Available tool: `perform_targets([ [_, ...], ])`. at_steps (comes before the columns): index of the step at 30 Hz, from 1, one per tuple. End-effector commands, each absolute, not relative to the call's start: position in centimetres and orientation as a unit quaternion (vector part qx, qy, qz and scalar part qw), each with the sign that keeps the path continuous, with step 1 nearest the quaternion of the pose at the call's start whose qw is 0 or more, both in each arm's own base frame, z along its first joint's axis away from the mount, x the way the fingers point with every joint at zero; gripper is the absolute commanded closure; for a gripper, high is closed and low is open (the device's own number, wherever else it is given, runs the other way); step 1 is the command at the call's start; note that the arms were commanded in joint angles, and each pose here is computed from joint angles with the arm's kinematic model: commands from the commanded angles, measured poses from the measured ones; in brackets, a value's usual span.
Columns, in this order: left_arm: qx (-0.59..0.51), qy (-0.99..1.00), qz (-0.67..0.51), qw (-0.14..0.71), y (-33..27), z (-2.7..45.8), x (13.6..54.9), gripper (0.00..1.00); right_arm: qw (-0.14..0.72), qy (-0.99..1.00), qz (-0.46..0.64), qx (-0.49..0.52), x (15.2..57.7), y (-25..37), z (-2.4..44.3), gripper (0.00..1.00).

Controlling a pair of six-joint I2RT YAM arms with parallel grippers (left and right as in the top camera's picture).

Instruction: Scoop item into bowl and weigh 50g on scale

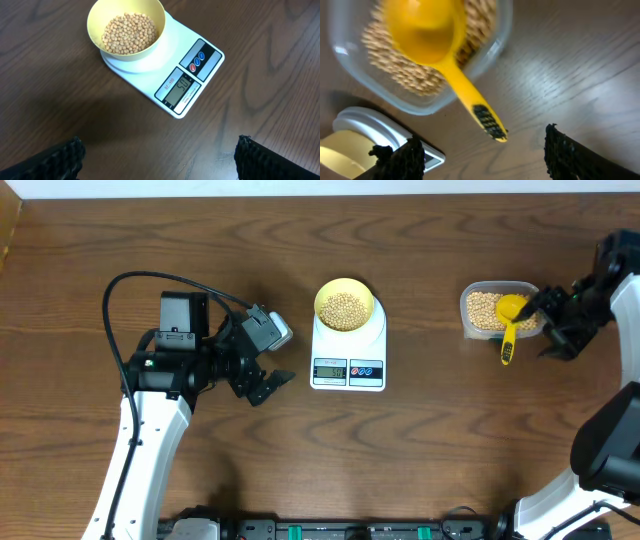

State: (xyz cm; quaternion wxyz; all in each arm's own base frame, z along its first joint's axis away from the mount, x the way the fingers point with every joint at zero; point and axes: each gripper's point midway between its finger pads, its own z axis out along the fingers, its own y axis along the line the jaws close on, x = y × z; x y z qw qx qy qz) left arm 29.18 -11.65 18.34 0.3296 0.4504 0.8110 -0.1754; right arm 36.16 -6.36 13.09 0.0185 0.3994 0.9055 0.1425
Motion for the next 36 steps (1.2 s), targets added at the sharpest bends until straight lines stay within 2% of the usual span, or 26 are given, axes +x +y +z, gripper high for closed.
perform_targets([
  [1, 0.454, 0.810, -0.171, 0.328, -11.4, 18.1, 29.3, 0.02, 0.109, 0.915, 0.130, 0.367, 38.9, -8.2, 18.1, 0.19],
  [3, 0.454, 0.810, -0.171, 0.328, -11.4, 18.1, 29.3, 0.02, 0.150, 0.911, 0.128, 0.361, 40.3, -8.8, 20.2, 0.15],
  [8, 0.454, 0.810, -0.171, 0.328, -11.4, 18.1, 29.3, 0.02, 0.204, 0.906, 0.135, 0.346, 42.4, -8.9, 22.8, 0.15],
  [28, 0.454, 0.810, -0.171, 0.328, -11.4, 18.1, 29.3, 0.02, 0.244, 0.919, 0.124, 0.283, 43.7, -9.4, 23.5, 0.10],
  [33, 0.454, 0.810, -0.171, 0.328, -11.4, 18.1, 29.3, 0.02, 0.251, 0.930, 0.135, 0.234, 43.7, -8.9, 24.0, 0.09],
  [36, 0.454, 0.810, -0.171, 0.328, -11.4, 18.1, 29.3, 0.02, 0.270, 0.931, 0.125, 0.210, 43.4, -9.3, 25.2, 0.05],
])
